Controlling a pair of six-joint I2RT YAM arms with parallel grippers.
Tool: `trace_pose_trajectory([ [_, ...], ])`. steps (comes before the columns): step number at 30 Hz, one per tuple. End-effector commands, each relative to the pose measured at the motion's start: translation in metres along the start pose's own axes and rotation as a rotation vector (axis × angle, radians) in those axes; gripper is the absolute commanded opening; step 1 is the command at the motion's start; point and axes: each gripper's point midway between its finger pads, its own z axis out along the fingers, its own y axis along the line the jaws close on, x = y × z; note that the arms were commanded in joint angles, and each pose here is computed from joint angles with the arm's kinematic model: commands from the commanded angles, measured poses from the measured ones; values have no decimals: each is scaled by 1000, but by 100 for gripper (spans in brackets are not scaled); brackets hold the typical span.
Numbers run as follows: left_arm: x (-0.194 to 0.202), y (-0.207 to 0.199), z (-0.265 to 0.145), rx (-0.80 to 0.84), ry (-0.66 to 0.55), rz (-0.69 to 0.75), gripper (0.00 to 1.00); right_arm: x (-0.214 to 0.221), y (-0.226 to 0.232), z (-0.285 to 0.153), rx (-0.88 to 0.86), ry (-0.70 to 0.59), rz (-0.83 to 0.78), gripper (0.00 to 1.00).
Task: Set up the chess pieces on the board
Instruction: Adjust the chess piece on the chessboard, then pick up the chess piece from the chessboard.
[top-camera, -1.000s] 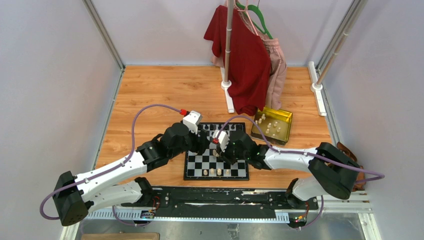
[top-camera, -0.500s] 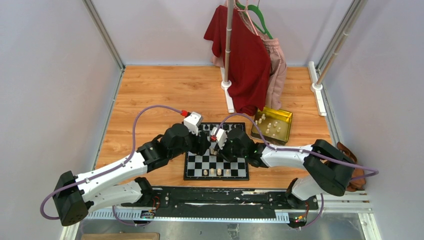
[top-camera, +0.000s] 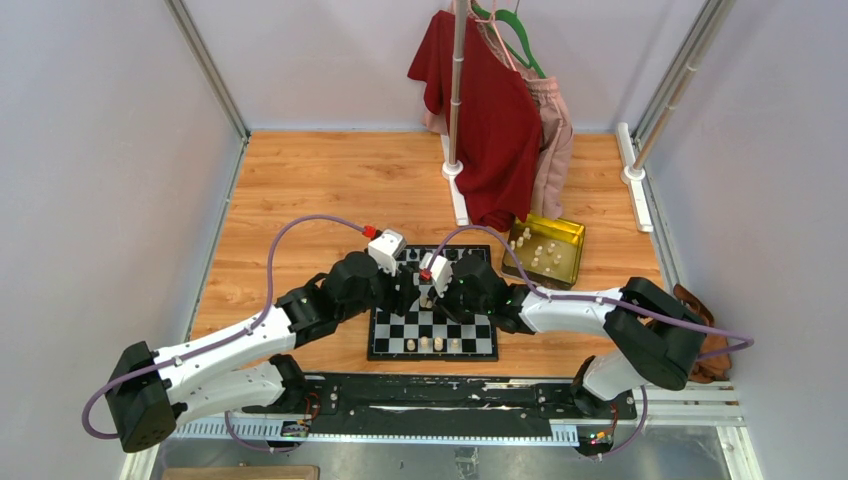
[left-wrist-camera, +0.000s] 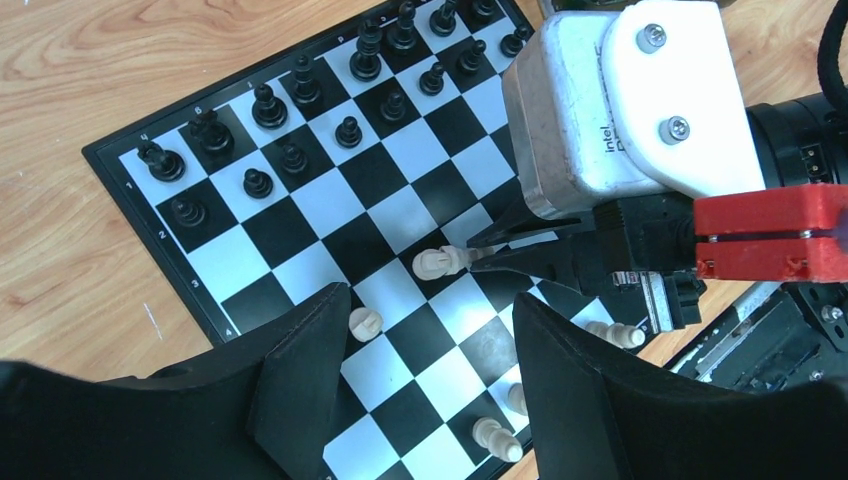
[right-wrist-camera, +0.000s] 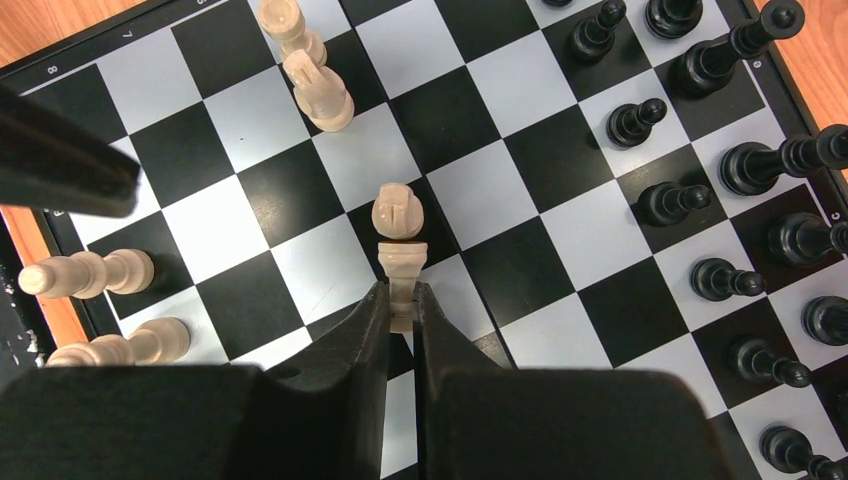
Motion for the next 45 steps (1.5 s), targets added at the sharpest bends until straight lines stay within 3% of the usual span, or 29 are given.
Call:
trace_pose_trajectory([
  [1,-5,-8,0,33,-28,8,66,30,-7,-5,35,117,21,0],
  [15,12,-22,12,87,43,64,67,23,-6,-17,32,105,14,0],
  [23,2,-19,9,58,11,57,67,22,-6,-24,40,105,12,1],
  [33,2,-17,7,51,5,45,67,16,-4,-27,32,78,14,32],
  [45,1,-18,7,56,0,41,67,22,-3,-26,31,92,24,34],
])
